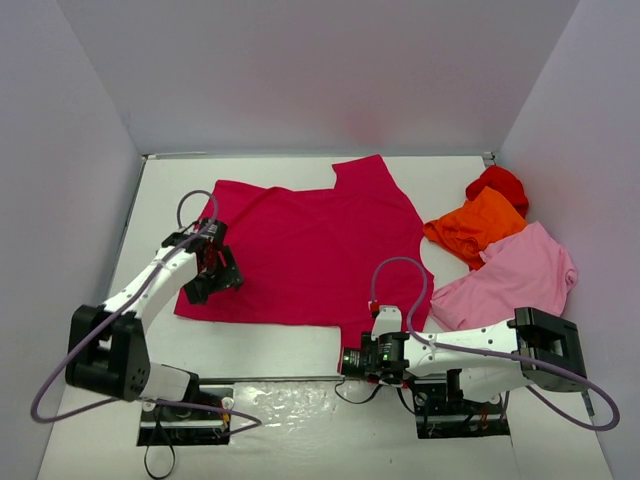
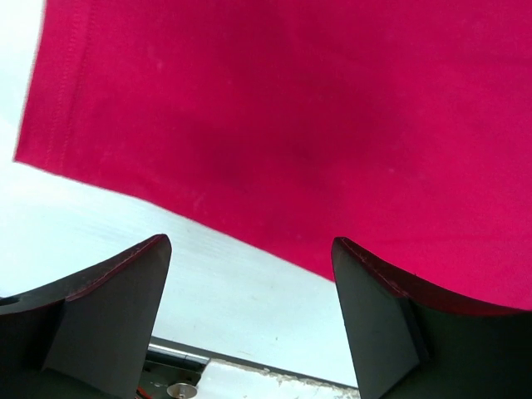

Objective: Fold and stack the t-shirts
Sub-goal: Grap the side of the flattened tshirt closest away from the robot with both arms

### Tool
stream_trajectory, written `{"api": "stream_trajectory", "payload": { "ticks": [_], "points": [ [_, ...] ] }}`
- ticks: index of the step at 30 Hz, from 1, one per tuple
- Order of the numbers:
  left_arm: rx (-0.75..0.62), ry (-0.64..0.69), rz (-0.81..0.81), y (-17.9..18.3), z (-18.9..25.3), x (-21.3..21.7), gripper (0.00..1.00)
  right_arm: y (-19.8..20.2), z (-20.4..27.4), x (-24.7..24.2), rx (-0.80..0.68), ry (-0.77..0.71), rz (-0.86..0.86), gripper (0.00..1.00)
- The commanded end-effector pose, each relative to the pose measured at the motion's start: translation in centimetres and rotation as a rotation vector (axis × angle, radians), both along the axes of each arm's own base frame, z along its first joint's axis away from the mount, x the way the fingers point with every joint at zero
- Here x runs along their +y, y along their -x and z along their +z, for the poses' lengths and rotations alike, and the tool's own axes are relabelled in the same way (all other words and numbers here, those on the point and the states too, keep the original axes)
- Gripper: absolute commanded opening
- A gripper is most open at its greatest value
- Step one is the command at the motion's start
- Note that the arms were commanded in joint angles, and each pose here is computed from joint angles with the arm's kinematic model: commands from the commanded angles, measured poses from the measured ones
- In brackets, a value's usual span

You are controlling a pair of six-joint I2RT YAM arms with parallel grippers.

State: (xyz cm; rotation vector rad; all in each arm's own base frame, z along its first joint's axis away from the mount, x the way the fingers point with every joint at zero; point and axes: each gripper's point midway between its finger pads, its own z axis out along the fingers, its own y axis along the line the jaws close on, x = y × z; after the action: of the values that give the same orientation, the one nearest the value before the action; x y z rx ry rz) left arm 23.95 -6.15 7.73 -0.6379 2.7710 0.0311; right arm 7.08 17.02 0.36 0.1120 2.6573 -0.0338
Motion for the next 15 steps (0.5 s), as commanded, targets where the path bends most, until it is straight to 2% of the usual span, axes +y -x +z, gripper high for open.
{"api": "stream_trajectory", "payload": {
  "ticks": [1,7,15],
  "points": [
    [0.005,0.003,-0.022,-1.9,-1.3,-0.6,0.75,0.3,-0.4,-0.6,0.021,0.034,0.000,0.41],
    [0.064,0.005,-0.027,-1.7,-4.3,-0.9,0.74,0.4,-0.3,-0.8,0.024,0.018,-0.012,0.41],
    [0.137,0.016,-0.039,-0.4,-6.2,-1.1,0.74,0.6,-0.3,-0.7,0.034,0.009,-0.018,0.41]
  ]
}}
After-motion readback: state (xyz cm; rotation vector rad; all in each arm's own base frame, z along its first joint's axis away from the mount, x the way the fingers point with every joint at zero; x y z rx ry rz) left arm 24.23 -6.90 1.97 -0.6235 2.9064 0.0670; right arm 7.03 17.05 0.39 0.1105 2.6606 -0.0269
